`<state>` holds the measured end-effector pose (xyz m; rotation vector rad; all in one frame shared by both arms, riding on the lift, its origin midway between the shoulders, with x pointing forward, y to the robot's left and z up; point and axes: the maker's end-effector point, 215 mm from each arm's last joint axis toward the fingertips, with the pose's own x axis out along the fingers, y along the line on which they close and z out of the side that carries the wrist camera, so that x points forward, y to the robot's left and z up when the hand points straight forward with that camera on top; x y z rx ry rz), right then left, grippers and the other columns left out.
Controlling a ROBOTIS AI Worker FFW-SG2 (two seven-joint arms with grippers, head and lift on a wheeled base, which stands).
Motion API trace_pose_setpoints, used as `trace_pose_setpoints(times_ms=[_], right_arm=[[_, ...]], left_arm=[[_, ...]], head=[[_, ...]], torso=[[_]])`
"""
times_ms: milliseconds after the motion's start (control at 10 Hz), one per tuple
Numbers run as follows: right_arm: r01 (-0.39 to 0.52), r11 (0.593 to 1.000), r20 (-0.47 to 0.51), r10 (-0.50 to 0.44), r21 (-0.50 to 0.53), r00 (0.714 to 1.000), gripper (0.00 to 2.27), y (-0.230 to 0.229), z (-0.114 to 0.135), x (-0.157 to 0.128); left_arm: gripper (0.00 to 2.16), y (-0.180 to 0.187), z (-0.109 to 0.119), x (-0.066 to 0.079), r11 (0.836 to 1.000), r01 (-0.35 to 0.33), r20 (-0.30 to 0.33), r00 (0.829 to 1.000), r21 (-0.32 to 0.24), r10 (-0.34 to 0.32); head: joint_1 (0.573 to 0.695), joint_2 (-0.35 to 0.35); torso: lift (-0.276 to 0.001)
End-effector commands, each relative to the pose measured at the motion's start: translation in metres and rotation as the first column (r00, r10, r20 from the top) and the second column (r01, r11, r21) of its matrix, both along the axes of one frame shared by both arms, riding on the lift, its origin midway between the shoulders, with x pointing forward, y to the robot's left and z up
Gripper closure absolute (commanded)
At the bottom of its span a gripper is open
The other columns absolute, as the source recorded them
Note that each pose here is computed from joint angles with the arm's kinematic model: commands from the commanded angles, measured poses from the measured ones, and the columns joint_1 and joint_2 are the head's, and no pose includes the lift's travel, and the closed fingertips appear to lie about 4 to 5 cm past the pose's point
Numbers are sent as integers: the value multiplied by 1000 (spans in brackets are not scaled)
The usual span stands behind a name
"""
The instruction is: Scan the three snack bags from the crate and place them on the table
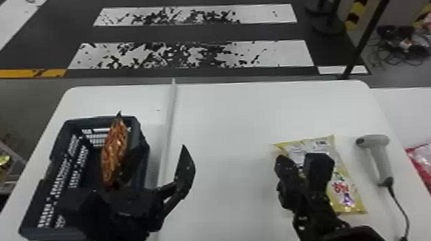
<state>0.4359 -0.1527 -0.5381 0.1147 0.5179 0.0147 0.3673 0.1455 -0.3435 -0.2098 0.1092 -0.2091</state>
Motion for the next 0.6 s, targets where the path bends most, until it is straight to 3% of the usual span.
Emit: trace_pose_setpoints(times_ms=[0,100,300,500], right_arm=[[9,1000,7,-9,16,1000,2246,-3,4,-3],[14,999,22,-15,48,1000,2246,-4,14,-3],[-17,993,92,7,116,996,2246,6,63,-9],[-22,993,138,6,114,990,2246,-9,97,-11]], left_arm=[[33,-2,-1,0,1000,3,-2,1000,-4,-3],[33,-5,-2,0,1000,6,-4,1000,-6,-6],[33,-9,-3,3,1000,11,-2,1000,-11,-11],[33,-10,-4,5,1000,14,0,1000,-11,-14]], head=[[695,-9],[695,-14],[695,-17],[695,-13]], torso=[[-62],[-62],[-62],[-62]])
